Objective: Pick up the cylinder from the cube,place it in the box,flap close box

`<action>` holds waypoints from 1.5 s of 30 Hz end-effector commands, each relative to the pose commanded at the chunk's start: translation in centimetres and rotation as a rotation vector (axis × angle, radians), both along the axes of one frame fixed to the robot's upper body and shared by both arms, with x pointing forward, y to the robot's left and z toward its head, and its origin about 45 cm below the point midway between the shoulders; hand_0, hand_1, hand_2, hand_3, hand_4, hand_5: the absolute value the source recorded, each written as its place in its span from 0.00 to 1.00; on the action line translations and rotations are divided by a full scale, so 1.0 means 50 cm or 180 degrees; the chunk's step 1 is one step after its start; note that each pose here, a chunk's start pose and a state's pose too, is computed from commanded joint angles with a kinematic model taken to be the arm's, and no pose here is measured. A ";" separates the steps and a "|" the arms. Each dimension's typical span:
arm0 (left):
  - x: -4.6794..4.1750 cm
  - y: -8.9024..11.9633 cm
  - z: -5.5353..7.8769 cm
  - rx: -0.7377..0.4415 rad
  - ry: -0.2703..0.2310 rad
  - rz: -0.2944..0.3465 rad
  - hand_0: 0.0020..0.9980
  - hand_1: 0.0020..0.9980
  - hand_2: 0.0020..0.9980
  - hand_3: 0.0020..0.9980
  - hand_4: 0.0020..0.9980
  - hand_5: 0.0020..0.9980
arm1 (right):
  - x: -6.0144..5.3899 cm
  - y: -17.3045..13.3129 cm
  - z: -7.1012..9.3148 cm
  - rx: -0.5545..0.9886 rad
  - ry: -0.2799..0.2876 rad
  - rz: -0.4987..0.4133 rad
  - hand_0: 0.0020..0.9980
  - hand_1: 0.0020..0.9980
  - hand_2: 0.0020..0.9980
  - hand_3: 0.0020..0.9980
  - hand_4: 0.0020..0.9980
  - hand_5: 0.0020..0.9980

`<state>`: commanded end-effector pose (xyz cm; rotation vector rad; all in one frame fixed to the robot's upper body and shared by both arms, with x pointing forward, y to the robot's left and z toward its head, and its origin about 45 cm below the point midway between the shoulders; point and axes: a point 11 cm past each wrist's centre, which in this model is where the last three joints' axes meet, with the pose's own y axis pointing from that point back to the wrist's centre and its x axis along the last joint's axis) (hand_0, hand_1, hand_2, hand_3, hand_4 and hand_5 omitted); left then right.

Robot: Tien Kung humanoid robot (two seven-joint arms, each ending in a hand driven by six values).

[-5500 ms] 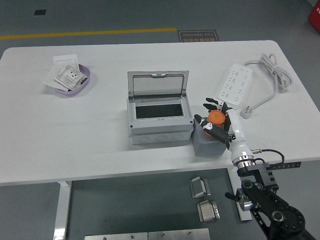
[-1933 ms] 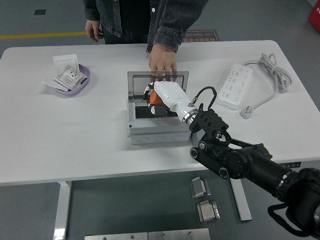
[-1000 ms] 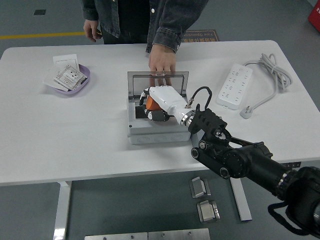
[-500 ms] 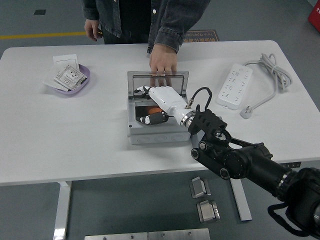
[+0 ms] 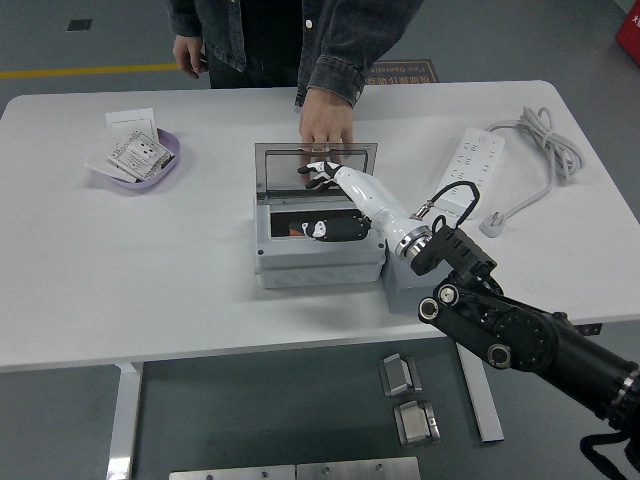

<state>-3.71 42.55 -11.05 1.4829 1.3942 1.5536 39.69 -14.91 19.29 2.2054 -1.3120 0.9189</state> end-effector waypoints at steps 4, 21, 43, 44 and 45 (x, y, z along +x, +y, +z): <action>0.000 0.000 0.000 0.0003 -0.0001 0.0003 0.67 0.69 0.62 0.69 0.71 0.32 | 0.001 0.011 0.061 0.0250 -0.0081 0.0081 0.75 0.64 0.67 0.79 0.95 0.40; 0.011 0.005 0.002 0.0012 -0.0009 -0.0022 0.66 0.68 0.61 0.69 0.70 0.32 | 0.110 0.059 0.134 -0.0045 -0.0303 0.0051 0.74 0.64 0.68 0.78 0.93 0.41; 0.017 0.003 0.001 0.0006 -0.0036 -0.0044 0.66 0.68 0.61 0.69 0.70 0.32 | 0.091 0.022 0.061 -0.0258 -0.0155 0.0001 0.75 0.63 0.67 0.77 0.92 0.44; 0.017 0.003 0.001 0.0005 -0.0035 -0.0042 0.66 0.68 0.61 0.69 0.70 0.32 | 0.087 0.020 0.060 -0.0255 -0.0154 0.0017 0.75 0.63 0.67 0.77 0.92 0.44; 0.016 0.003 0.001 0.0005 -0.0035 -0.0040 0.66 0.68 0.61 0.69 0.70 0.32 | 0.082 0.019 0.059 -0.0254 -0.0153 0.0031 0.75 0.63 0.67 0.77 0.92 0.44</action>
